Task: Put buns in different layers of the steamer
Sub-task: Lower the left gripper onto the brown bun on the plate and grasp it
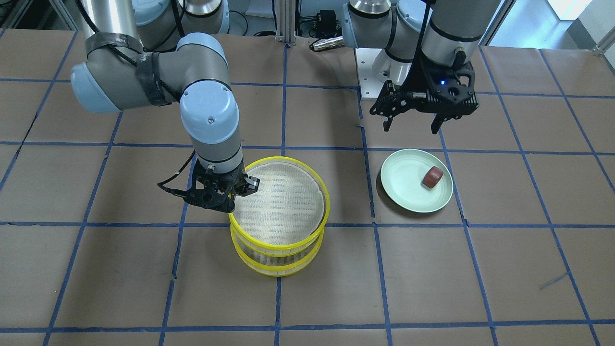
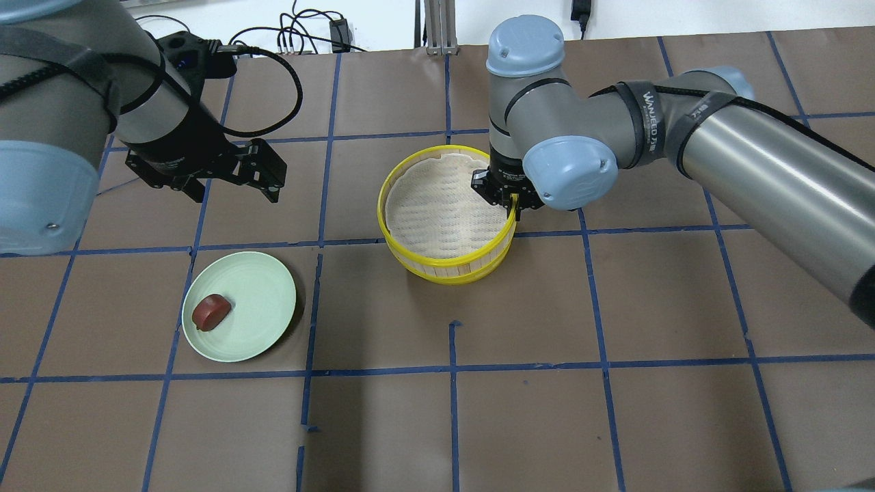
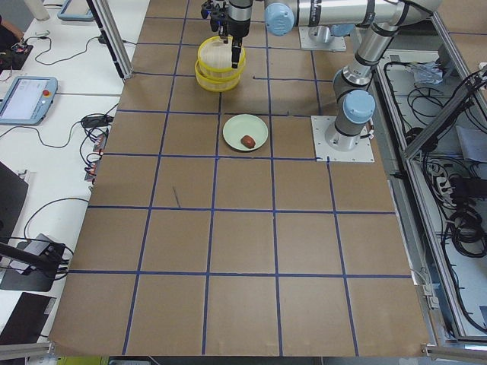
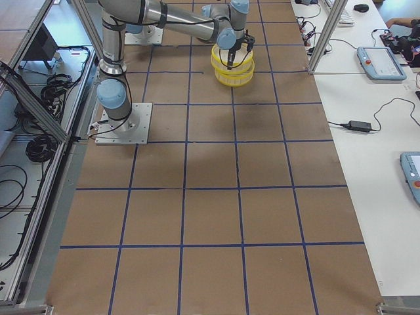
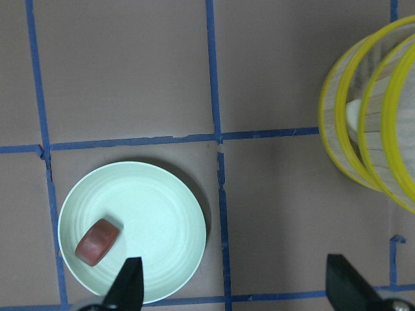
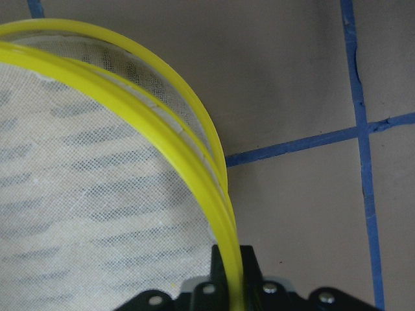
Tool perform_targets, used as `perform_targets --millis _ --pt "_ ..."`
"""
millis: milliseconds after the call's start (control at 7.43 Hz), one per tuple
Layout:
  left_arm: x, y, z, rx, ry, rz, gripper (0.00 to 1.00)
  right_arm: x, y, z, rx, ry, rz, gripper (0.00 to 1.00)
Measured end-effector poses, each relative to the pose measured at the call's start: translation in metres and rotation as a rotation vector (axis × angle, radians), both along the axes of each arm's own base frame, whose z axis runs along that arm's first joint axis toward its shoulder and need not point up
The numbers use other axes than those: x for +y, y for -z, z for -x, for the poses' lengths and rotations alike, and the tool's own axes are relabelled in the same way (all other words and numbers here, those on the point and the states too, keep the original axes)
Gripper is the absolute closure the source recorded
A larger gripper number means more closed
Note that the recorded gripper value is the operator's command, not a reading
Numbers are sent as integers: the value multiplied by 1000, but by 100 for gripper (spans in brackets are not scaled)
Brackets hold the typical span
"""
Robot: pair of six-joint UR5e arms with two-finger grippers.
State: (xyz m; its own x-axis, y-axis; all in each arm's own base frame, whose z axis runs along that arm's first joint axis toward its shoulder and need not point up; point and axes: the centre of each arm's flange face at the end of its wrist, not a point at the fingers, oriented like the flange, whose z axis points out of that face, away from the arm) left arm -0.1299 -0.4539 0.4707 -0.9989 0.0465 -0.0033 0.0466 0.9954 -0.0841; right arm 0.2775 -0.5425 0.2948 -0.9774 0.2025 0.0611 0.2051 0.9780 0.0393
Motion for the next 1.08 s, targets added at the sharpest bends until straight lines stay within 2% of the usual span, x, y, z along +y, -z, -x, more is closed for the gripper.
perform_targets --millis 135,269,538,942,1077 --pt "0 7 -4 -1 15 -20 2 -6 0 -1 -1 -1 5 96" --pt "-8 31 -11 -3 51 -66 2 -10 -1 0 -3 0 7 96" --pt "-25 92 -36 -4 65 -166 1 -15 1 5 -8 7 5 96" --pt "-25 156 -69 -134 100 -316 2 -19 4 15 -10 30 -3 96" --pt "-27 171 -73 -147 105 -353 2 -18 5 15 -12 35 -6 96"
